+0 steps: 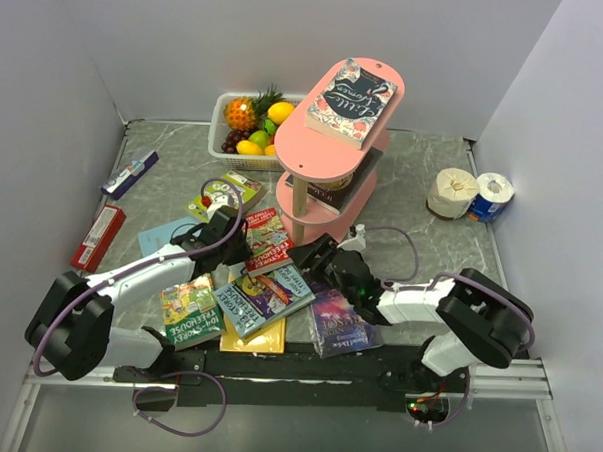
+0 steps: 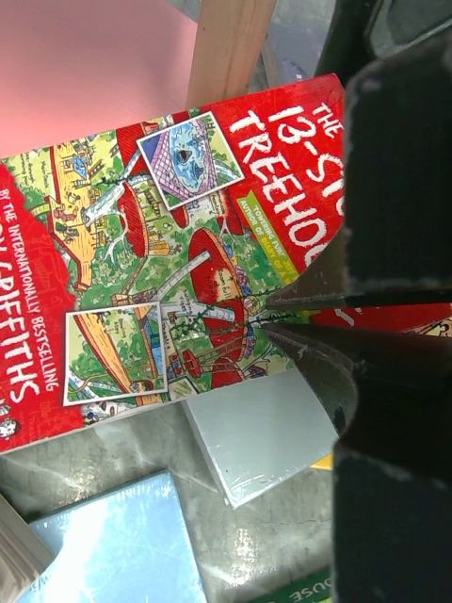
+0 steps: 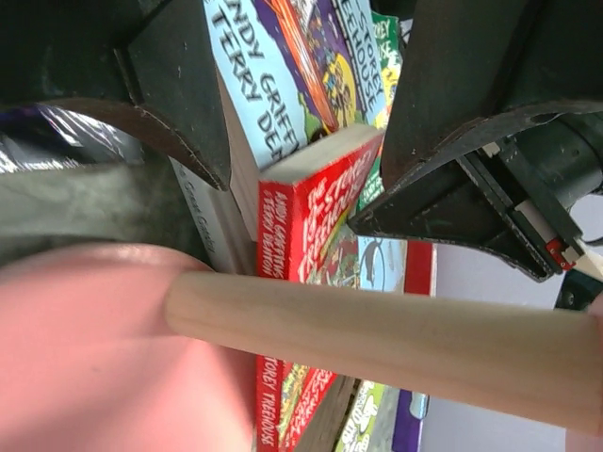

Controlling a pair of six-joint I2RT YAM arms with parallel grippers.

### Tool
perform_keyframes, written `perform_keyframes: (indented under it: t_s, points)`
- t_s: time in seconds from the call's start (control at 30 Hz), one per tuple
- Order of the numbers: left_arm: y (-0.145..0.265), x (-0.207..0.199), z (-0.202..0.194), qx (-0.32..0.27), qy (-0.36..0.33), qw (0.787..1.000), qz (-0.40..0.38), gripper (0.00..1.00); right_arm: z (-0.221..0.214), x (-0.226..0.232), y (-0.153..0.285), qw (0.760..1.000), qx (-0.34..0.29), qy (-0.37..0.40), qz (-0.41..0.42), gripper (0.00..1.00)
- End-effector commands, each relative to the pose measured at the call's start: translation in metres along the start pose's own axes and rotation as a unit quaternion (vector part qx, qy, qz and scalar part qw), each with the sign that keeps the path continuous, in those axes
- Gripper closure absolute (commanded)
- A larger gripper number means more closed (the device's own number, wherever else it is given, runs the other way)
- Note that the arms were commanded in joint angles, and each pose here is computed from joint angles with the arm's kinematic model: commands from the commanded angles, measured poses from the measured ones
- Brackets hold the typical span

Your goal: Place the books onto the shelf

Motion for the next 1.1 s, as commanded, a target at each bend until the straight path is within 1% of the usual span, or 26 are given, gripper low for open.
perform_keyframes:
  t_s: [0.0,0.13,0.27,0.33,0.37,0.43,0.47,0.53,0.57,0.63,0.67,0.7,0.73,0.77,0.83,0.87,0.9,0.93,0.97,1.0,1.03,1.07]
  points:
    - [0.001,0.002,-0.012,0.027,0.001,1.0,-0.006,0.83,0.009,0.022,-0.013,0.999,-0.009,0.002,0.033,0.31]
    - [0.001,0.003,-0.014,0.029,0.001,1.0,-0.008,0.84,0.001,0.019,-0.018,0.999,0.004,0.001,0.033,0.35]
    - [0.002,0.003,-0.015,0.031,0.001,0.999,-0.011,0.84,-0.002,0.01,-0.021,1.0,0.009,-0.002,0.028,0.46]
    - [0.002,0.004,-0.015,0.032,0.002,0.999,-0.012,0.85,-0.002,0.01,-0.021,1.0,0.009,-0.004,0.03,0.49]
    - [0.002,0.004,-0.016,0.032,0.001,0.999,-0.013,0.85,-0.003,0.008,-0.022,1.0,0.011,-0.006,0.028,0.53]
    - [0.002,0.004,-0.016,0.033,0.001,0.999,-0.012,0.85,-0.002,0.01,-0.022,0.999,0.008,-0.012,0.037,0.59]
    - [0.002,0.004,-0.016,0.032,0.001,0.999,-0.011,0.85,-0.003,0.009,-0.02,0.999,0.008,-0.011,0.038,0.66]
    - [0.003,0.005,-0.013,0.027,0.002,1.0,-0.005,0.84,-0.002,0.009,-0.018,0.999,0.006,-0.006,0.041,0.73]
    - [0.008,0.005,-0.01,0.022,0.006,1.0,-0.002,0.82,-0.002,0.007,-0.013,0.999,0.008,-0.003,0.041,0.78]
    - [0.014,0.006,-0.003,0.005,0.01,1.0,0.002,0.75,-0.005,0.007,-0.004,0.999,0.019,0.002,0.048,0.83]
    - [0.023,0.005,0.002,-0.004,0.013,1.0,0.002,0.6,-0.006,0.002,0.006,0.999,0.025,0.004,0.044,0.87]
    - [0.028,0.005,0.005,-0.012,0.015,1.0,0.001,0.5,-0.007,-0.001,0.012,0.999,0.031,0.006,0.043,0.9]
    - [0.032,0.005,0.011,-0.024,0.016,1.0,0.002,0.37,-0.014,-0.008,0.022,0.998,0.047,0.009,0.038,0.93]
    - [0.042,-0.001,0.017,-0.036,0.022,0.999,-0.012,0.33,-0.013,-0.008,0.032,0.998,0.055,0.013,0.036,0.94]
    - [0.05,-0.002,0.021,-0.043,0.024,0.999,-0.019,0.3,-0.021,-0.016,0.047,0.997,0.075,0.02,0.027,0.96]
    - [0.056,-0.005,0.023,-0.046,0.03,0.998,-0.031,0.3,-0.023,-0.014,0.06,0.996,0.084,0.022,0.038,0.96]
    - [0.058,-0.005,0.022,-0.045,0.032,0.998,-0.036,0.3,-0.032,-0.029,0.068,0.993,0.109,0.033,0.012,0.96]
    - [0.059,-0.006,0.022,-0.043,0.034,0.998,-0.042,0.31,-0.035,-0.033,0.075,0.992,0.119,0.039,0.008,0.96]
    - [0.06,-0.007,0.014,-0.026,0.036,0.998,-0.053,0.31,-0.037,-0.028,0.084,0.99,0.131,0.049,0.024,0.96]
    - [0.06,-0.01,0.012,-0.022,0.039,0.997,-0.065,0.32,-0.046,-0.044,0.093,0.985,0.159,0.062,-0.008,0.96]
    - [0.059,-0.012,0.008,-0.013,0.041,0.996,-0.075,0.34,-0.047,-0.044,0.097,0.984,0.166,0.071,-0.01,0.96]
    - [0.056,-0.01,-0.004,0.011,0.039,0.996,-0.084,0.35,-0.05,-0.046,0.104,0.98,0.18,0.084,-0.006,0.96]
Point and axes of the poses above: each gripper's point midway between its finger pads, its own y axis back along the fingers, its own x axis along the line the jaws close on, z = x × y, the point moved 2 cm from there along y, back along the fingers, and after that the axes turned 10 degrees about y, right-handed, at the moved point
